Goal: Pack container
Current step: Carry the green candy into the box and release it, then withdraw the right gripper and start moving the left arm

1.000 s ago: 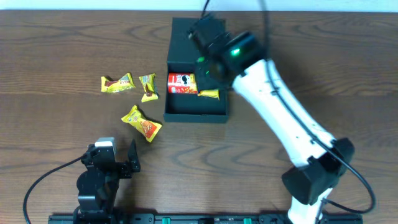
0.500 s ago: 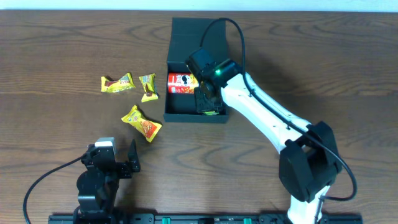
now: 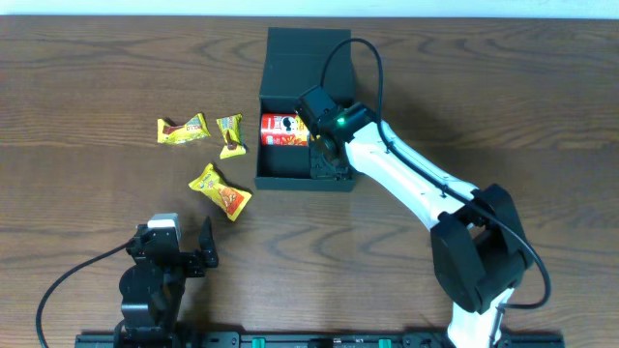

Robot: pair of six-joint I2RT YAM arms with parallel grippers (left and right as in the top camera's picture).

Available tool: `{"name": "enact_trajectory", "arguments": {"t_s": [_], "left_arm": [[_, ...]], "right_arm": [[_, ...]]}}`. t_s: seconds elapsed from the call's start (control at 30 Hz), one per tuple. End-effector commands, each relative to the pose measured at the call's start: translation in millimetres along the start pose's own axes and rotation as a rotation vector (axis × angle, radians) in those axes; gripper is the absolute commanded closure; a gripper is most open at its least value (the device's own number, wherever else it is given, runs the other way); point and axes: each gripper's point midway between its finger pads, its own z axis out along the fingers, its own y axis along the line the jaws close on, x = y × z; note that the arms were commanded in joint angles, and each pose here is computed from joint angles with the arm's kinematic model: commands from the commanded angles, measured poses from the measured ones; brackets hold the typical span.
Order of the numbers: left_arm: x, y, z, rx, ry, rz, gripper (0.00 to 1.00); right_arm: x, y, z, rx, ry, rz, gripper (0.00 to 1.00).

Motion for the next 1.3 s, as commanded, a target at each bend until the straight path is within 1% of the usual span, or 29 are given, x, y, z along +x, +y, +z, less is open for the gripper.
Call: {"name": "enact_trajectory", "arguments": {"t_s": [0.0,0.2,0.47,0.5,0.53,0.6,0.7,0.73,0.77,0.8,0.83,0.97,1.07,1.17,1.27], "left_arm": [[6.6,1.9,2.6,-0.007,0.013,-0.006,0.05],[6.6,1.9,2.6,-0.007,0.013,-0.006,0.05],[6.6,1.9,2.6,-0.007,0.013,-0.006,0.05],[6.6,1.9,2.6,-0.007,0.013,-0.006,0.05],[6.6,1.9,2.6,-0.007,0.013,-0.006,0.05],[6.6,1.9,2.6,-0.007,0.013,-0.006,0.04],[6.6,1.9,2.6,-0.007,0.013,-0.006,0.05],[6.6,1.9,2.6,-0.007,0.013,-0.006,0.04],[6.6,1.9,2.6,-0.007,0.013,-0.006,0.05],[6.6,1.9,2.6,-0.007,0.013,-0.006,0.04],[6.6,1.9,2.6,-0.007,0.013,-0.006,0.05],[6.6,1.9,2.6,-0.007,0.013,-0.006,0.05],[6.6,1.9,2.6,-0.007,0.013,-0.006,0.05],[6.6,1.9,2.6,-0.007,0.013,-0.006,0.05],[6.6,1.9,2.6,-0.007,0.013,-0.006,0.05]], "right_arm": [[-7.6,-6.4,-0.5,0.031,-0.044,0.033,0.98],[-10.4,-4.4,-0.6,0.024,-0.057,0.049,0.98],[-9.6,-13.1,-0.6,0.072,-0.064,0.040,0.98],[-9.6,-13.1,-0.6,0.072,-0.064,0.040,0.82],[-9.6,-13.0,-0.6,0.071,-0.064,0.035,0.59],[-9.8,-12.8,-0.9,0.070,-0.064,0.033,0.56],[-14.8,-9.8,-8.7,0.053,-0.083,0.038,0.57],[-17.8,-8.4,-13.9,0.044,-0.096,0.040,0.59],[-22.9,-6.2,-23.9,0.026,-0.119,0.042,0.64],[-28.4,-3.6,-35.4,0.007,-0.146,0.035,0.79],[-33.2,-2.0,-47.8,-0.010,-0.171,0.033,0.99],[-51.3,2.2,-119.9,-0.100,-0.312,0.005,0.99],[-56.2,-7.7,-193.5,-0.169,-0.463,-0.035,0.99],[-43.7,-25.9,-244.2,-0.196,-0.561,-0.094,0.98],[-15.9,-57.3,-268.3,-0.149,-0.573,-0.096,0.98]]}}
